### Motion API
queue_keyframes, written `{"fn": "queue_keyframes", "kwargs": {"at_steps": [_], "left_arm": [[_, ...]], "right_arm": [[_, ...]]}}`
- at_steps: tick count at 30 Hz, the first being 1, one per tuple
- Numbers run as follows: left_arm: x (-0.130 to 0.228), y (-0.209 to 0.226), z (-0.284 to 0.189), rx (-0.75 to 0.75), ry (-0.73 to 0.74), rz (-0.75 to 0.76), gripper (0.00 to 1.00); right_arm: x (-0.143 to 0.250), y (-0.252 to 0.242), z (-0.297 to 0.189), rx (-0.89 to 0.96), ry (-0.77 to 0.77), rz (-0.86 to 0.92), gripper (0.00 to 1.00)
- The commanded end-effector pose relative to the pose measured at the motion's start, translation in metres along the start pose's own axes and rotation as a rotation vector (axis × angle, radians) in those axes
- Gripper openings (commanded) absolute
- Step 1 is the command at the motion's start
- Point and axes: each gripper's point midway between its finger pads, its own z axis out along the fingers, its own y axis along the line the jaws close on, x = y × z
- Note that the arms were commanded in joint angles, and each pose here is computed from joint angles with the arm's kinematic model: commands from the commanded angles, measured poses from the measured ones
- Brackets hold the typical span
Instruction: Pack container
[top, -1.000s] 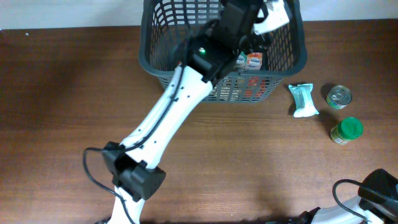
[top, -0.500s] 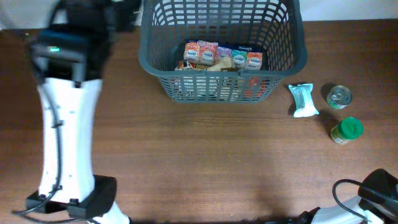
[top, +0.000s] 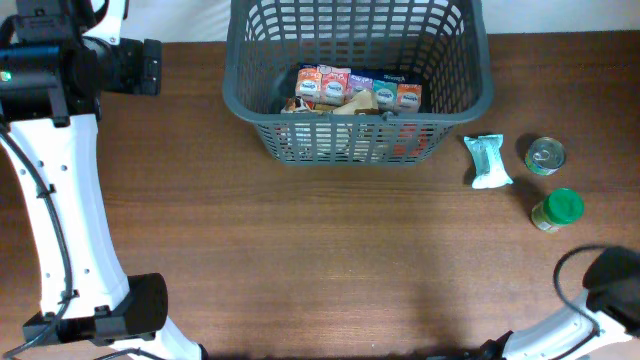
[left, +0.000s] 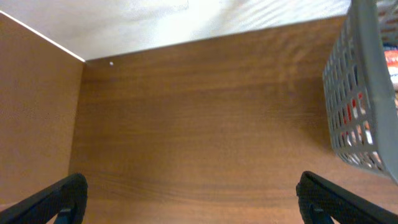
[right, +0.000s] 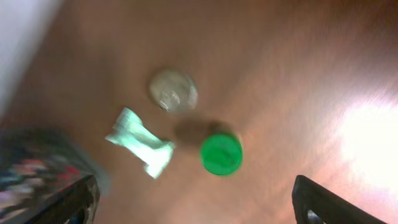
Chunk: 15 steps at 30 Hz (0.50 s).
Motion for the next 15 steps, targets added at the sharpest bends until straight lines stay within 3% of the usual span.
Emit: {"fn": "queue_keyframes", "kwargs": {"at_steps": [1,8,15], "left_arm": [[0.002,-0.004,0.002,0.022,0.010,-0.015,0.99],[0.002,-0.004,0.002,0.022,0.009,-0.015,0.99],[0.002,-0.004,0.002,0.022,0.009,-0.015,0.99]], "right_arm": [[0.021,-0.012,0.057,0.152,0.149,-0.051,0.88],[0.049,-0.011,0.125,0.237,0.229,-0.129,0.88],[0.073,-0.021,0.153,0.277,0.296,-0.140,0.88]]}}
